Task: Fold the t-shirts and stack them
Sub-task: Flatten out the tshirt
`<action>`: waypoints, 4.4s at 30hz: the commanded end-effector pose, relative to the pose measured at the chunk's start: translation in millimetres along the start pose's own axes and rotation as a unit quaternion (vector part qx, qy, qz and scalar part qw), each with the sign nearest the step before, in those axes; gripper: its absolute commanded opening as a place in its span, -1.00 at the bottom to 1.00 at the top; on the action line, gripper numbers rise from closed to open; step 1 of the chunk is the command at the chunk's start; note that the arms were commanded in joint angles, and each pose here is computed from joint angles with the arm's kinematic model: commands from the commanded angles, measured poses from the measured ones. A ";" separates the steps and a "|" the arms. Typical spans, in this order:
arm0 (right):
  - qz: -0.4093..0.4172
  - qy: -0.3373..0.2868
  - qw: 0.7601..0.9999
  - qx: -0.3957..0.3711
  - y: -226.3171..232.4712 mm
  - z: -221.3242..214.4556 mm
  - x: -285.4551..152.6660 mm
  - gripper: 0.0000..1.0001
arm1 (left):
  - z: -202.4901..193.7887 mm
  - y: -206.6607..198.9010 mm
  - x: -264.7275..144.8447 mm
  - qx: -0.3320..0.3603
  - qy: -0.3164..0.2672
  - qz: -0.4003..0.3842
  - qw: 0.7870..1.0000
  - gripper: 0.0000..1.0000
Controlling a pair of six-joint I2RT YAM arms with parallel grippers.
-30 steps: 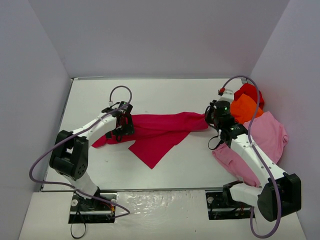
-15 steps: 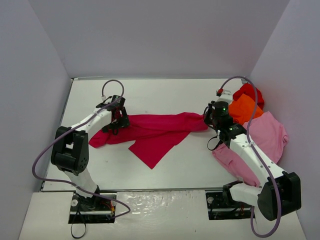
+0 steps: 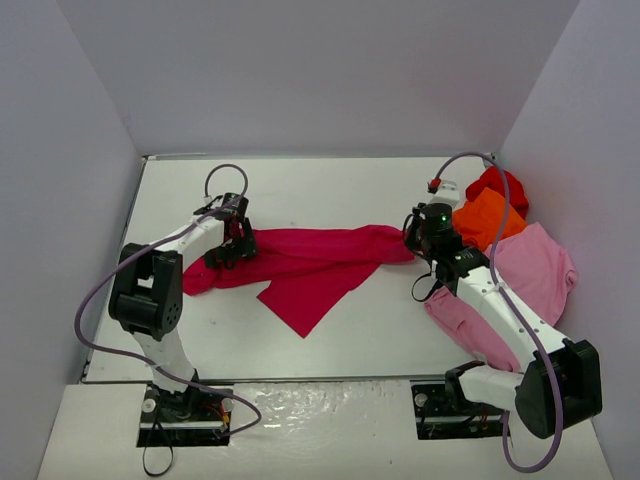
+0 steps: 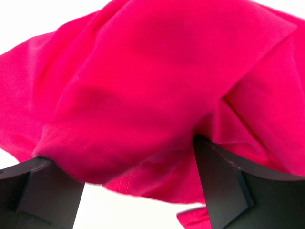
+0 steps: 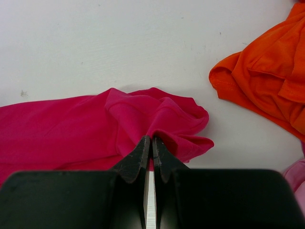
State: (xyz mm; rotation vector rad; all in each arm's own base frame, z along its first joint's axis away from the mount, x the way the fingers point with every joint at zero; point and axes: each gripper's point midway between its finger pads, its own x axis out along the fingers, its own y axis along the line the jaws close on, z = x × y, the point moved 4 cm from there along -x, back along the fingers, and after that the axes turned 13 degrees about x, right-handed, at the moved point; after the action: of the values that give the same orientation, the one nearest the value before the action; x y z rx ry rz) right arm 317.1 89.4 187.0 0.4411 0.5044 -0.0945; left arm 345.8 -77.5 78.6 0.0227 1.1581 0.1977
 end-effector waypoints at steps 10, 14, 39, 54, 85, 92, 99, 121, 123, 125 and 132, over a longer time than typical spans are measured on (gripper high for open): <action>0.007 -0.031 0.999 -0.009 10.8 11.0 -1.0 -1.00 | 27.0 -0.5 -26.9 0.000 -0.058 -0.028 0.998 -0.10; 0.005 -0.028 1.000 -0.010 11.1 8.9 1.5 -1.00 | 30.3 11.2 -54.8 0.000 -0.077 -0.018 0.997 0.08; 0.010 -0.020 1.000 -0.015 12.8 2.8 1.7 -1.00 | 2.6 24.4 -39.0 -0.028 -0.034 -0.027 0.999 0.29; 0.003 -0.014 1.000 -0.017 11.9 -0.4 6.3 -1.00 | 3.5 13.4 -19.4 -0.032 -0.021 -0.066 0.997 0.26; -0.004 -0.007 1.000 -0.023 9.4 -6.9 9.9 -1.00 | 3.4 13.9 -25.8 -0.031 -0.027 -0.074 0.996 -0.97; -0.005 -0.003 1.000 -0.025 9.3 -9.3 11.8 -1.00 | 11.0 16.7 -44.3 -0.031 -0.055 -0.079 0.995 -1.00; -0.006 -0.007 1.000 -0.025 11.8 -6.3 12.4 -1.00 | 47.0 52.2 -172.5 -0.037 -0.194 -0.073 0.977 -1.00; 0.173 -0.293 0.938 0.062 63.0 206.4 -239.8 -1.00 | -35.3 164.4 -448.6 -0.100 -0.523 -0.074 0.843 -1.00; 0.189 -0.304 0.931 0.071 61.2 212.2 -258.2 -1.00 | -53.6 175.5 -473.4 -0.106 -0.555 -0.079 0.821 -1.00; 0.213 -0.324 0.918 0.085 58.4 222.4 -286.8 -1.00 | -75.7 188.8 -501.3 -0.115 -0.593 -0.083 0.792 -1.00; 0.200 -0.348 0.912 0.089 52.4 237.6 -305.2 -1.00 | -96.3 223.1 -519.6 -0.140 -0.595 -0.006 0.791 -1.00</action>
State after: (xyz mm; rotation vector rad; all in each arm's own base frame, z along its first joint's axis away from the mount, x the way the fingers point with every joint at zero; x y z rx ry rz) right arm 152.6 30.3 534.9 0.6647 -0.2963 0.1527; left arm -6.9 31.3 544.3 -0.2087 -0.2949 0.1232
